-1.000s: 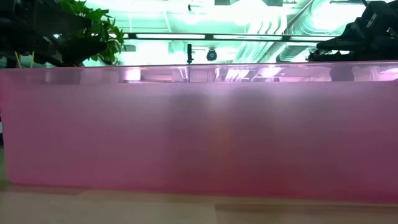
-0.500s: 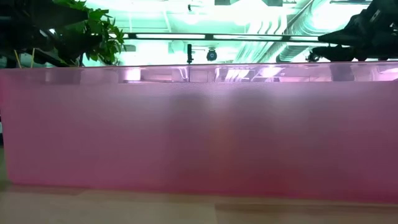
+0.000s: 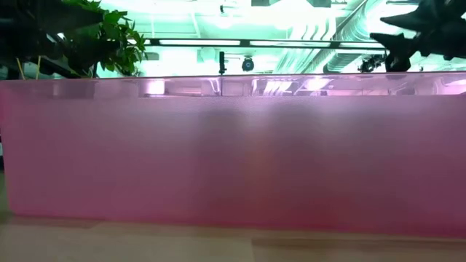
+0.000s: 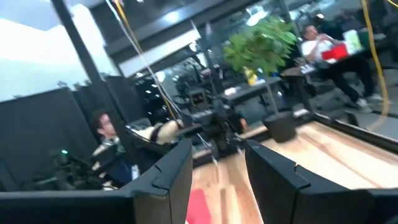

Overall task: Pick and place pill bottles into a basket
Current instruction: Return to Home Position

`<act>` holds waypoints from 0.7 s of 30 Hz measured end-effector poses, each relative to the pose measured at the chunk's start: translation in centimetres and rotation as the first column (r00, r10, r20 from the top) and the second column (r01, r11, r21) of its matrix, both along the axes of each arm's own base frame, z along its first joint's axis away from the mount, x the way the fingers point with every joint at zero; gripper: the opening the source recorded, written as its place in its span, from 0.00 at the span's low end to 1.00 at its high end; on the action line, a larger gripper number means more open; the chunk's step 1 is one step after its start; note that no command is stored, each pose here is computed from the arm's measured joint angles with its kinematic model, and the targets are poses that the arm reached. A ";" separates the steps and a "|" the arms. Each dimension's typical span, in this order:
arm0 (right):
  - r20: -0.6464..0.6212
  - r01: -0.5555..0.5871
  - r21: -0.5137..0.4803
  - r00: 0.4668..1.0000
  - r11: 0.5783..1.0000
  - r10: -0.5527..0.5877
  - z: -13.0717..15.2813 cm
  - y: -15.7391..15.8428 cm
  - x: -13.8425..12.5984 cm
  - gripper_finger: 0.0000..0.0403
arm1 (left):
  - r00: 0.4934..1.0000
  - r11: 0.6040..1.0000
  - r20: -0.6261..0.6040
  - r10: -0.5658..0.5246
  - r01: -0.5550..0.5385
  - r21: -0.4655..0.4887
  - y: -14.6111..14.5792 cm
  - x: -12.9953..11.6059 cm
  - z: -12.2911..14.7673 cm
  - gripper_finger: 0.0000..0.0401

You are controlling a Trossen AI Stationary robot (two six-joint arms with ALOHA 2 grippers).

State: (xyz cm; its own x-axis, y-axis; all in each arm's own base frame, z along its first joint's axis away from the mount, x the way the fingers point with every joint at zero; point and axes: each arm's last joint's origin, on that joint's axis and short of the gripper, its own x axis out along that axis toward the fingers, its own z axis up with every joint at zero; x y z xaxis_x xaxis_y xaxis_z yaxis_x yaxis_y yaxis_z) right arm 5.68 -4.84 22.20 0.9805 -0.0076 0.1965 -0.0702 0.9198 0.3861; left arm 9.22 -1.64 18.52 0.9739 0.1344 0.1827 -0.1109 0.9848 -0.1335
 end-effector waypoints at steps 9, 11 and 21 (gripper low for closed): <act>0.083 -0.059 -0.008 0.995 0.998 0.059 0.3 1.3 1.3 0.35 | 1.000 1.000 -0.021 0.002 -0.002 0.006 0.0 0.0 -0.2 0.94; 0.078 -0.059 -0.007 0.995 0.998 0.060 0.1 1.6 1.7 0.35 | 1.000 1.000 -0.024 0.002 -0.002 0.007 0.0 0.0 -0.2 0.94; -0.015 -0.011 0.023 1.000 1.000 0.011 -1.2 2.9 2.8 0.35 | 1.000 1.000 -0.023 -0.014 0.014 0.009 -0.1 0.1 -0.2 0.94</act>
State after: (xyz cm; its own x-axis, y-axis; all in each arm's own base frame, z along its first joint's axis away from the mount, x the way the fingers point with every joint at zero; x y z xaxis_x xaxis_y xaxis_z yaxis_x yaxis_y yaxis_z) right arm 8.47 -1.95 20.95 0.9834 -0.0015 0.1817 -0.0741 0.9098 0.4084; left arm 9.27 -1.70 18.28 0.9796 0.1190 0.1618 -0.0998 0.9875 -0.1223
